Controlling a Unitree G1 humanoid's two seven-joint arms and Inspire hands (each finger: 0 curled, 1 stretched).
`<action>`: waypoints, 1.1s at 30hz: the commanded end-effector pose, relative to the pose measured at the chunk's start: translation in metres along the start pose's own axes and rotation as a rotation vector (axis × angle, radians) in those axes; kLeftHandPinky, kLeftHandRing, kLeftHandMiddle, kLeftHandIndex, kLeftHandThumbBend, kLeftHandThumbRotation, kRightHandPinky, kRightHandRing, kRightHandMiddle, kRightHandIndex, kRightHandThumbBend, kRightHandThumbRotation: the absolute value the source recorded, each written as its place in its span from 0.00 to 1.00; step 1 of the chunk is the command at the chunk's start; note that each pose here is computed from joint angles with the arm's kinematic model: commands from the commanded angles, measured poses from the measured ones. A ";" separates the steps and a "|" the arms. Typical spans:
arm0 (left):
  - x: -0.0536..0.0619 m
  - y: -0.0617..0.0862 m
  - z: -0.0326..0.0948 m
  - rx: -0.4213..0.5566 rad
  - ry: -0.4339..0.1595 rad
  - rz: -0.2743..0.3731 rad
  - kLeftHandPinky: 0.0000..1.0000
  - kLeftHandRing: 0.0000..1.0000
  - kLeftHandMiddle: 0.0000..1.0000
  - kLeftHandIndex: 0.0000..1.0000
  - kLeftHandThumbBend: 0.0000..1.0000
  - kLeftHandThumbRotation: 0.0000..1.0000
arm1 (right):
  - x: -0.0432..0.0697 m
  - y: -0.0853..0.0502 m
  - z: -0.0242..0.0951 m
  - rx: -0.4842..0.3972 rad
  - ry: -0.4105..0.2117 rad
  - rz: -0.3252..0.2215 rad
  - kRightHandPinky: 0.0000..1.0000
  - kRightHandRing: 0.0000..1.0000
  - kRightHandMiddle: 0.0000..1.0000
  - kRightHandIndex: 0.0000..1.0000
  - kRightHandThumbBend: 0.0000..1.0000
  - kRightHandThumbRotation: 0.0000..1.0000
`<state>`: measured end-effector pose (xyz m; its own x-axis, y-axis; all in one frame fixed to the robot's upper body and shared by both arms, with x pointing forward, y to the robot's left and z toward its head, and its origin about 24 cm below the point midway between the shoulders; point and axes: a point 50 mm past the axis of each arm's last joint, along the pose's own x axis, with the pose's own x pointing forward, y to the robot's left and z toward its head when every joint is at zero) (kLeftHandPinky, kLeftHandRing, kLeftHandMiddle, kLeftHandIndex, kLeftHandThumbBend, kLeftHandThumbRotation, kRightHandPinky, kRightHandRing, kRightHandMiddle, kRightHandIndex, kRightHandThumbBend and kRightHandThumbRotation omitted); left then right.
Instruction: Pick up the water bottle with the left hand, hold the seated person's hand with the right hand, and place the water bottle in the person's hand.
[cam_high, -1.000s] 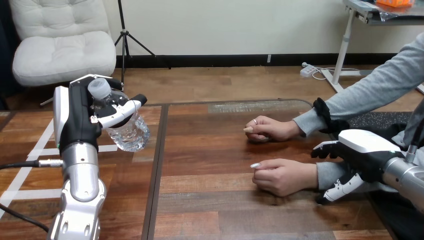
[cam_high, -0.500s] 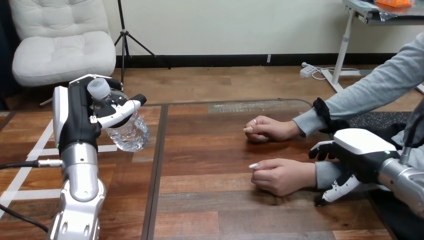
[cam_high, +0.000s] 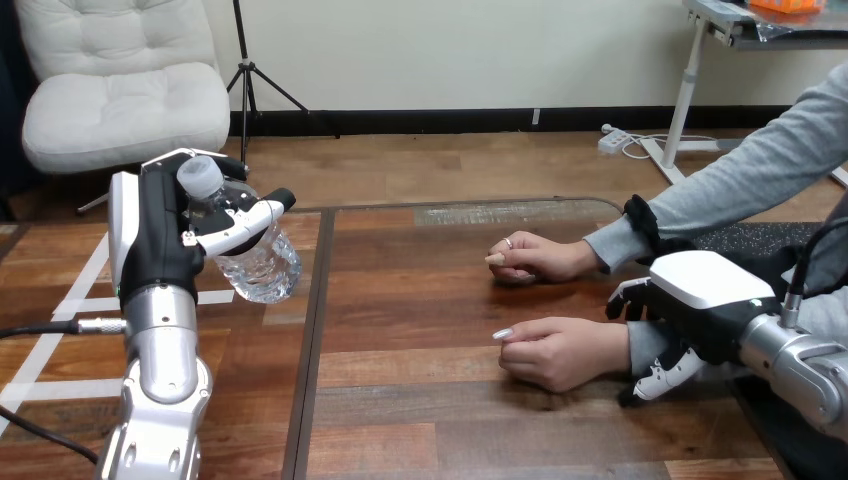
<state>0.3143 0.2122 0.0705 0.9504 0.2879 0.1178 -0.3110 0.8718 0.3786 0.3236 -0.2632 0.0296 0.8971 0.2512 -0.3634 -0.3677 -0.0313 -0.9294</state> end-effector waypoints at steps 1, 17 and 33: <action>0.007 0.007 0.033 -0.038 -0.128 0.038 0.36 0.43 0.47 0.47 0.69 0.00 | 0.015 -0.033 0.011 -0.030 -0.032 -0.099 0.60 0.68 0.71 0.72 1.00 0.27; 0.007 0.008 0.033 -0.037 -0.129 0.037 0.36 0.43 0.47 0.47 0.69 0.00 | 0.019 -0.035 0.017 -0.004 -0.047 -0.095 0.53 0.62 0.65 0.66 1.00 0.15; 0.006 0.007 0.032 -0.052 -0.130 0.032 0.36 0.43 0.47 0.47 0.68 0.00 | 0.021 -0.035 0.020 0.018 -0.059 -0.086 0.49 0.59 0.62 0.61 0.95 0.10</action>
<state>0.3126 0.2121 0.0728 0.9499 0.2879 0.1217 -0.3126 0.8752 0.3691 0.3319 -0.2503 0.0329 0.8921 0.2789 -0.3553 -0.3644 -0.0205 -0.9310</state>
